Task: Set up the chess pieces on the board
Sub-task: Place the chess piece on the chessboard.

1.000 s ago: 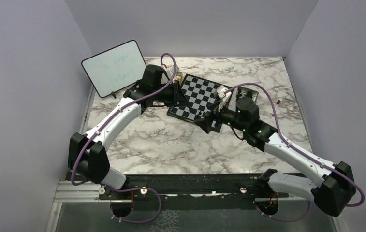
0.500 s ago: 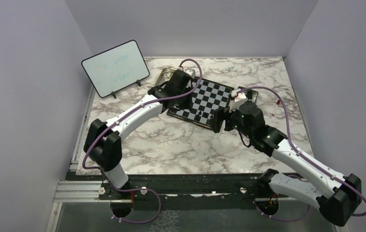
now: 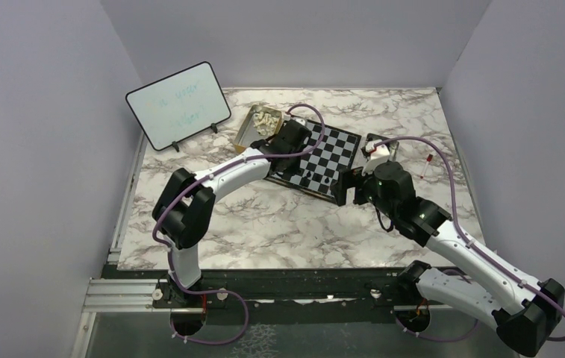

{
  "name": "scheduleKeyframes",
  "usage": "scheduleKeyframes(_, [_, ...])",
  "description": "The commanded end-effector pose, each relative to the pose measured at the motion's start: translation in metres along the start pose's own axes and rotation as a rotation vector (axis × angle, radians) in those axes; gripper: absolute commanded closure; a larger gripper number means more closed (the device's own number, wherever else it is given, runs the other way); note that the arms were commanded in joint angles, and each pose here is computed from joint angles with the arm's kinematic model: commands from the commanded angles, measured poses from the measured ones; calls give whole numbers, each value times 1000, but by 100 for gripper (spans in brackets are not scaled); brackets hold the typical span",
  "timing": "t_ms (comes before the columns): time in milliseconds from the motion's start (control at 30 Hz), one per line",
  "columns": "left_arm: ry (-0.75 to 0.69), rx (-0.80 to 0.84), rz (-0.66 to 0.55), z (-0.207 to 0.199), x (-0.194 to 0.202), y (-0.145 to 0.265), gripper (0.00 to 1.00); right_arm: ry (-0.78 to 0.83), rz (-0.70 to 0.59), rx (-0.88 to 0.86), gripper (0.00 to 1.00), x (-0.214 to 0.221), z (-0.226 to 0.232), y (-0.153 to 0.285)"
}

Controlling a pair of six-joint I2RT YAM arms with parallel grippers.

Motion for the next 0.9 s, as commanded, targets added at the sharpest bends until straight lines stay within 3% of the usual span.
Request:
scheduleKeyframes(0, [29, -9, -86, -4, -10, -5, 84, 1, 23, 46, 0, 9, -7, 3])
scheduleKeyframes(867, [27, 26, 2, -13, 22, -35, 81, 9, 22, 60, 0, 7, -9, 5])
Point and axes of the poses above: each gripper's point midway between its finger pads, its own y axis back along the fingers, its own z axis along the line the jaws close on, x = y × z, the point moved 5 cm from there along y, back along the fingers, and after that the axes turned 3 degrees about -y, right-handed, at the moved point
